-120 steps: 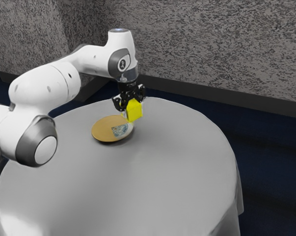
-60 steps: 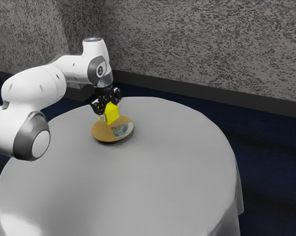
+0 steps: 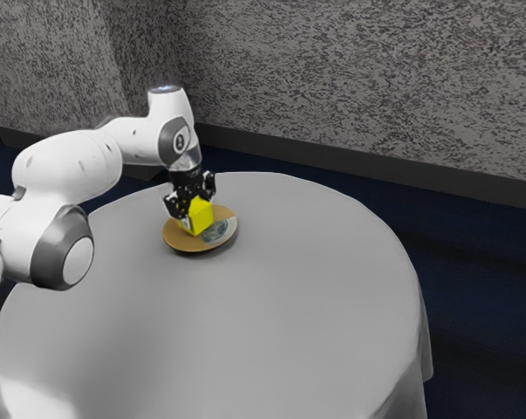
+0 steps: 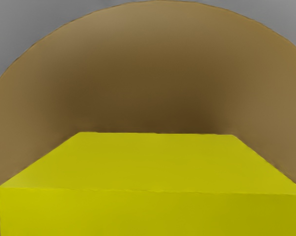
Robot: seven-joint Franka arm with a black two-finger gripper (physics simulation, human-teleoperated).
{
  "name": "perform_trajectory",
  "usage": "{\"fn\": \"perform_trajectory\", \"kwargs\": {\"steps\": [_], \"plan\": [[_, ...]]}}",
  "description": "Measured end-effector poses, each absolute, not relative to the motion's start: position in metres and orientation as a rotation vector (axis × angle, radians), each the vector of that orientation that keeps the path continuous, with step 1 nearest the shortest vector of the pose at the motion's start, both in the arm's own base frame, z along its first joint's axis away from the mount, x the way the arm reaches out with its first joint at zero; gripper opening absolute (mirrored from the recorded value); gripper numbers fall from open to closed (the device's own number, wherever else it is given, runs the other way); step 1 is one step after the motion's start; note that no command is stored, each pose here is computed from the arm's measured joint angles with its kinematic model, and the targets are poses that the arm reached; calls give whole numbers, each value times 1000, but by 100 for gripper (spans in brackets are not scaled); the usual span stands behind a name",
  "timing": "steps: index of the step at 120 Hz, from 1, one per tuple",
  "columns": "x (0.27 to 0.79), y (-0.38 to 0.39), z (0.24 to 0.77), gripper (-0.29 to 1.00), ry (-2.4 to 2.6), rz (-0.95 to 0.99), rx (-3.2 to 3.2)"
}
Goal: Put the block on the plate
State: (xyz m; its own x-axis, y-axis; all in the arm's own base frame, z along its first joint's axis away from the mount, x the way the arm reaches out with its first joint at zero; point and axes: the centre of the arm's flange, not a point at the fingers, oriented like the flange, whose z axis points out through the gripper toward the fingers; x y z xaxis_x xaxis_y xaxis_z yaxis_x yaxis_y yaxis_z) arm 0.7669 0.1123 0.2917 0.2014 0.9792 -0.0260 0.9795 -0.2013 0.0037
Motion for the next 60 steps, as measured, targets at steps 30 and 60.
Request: {"fn": "perform_trajectory", "kwargs": {"steps": [30, 60], "plan": [[768, 109, 289, 56, 1964, -26, 2413], [768, 113, 328, 66, 1952, 39, 2399]]}}
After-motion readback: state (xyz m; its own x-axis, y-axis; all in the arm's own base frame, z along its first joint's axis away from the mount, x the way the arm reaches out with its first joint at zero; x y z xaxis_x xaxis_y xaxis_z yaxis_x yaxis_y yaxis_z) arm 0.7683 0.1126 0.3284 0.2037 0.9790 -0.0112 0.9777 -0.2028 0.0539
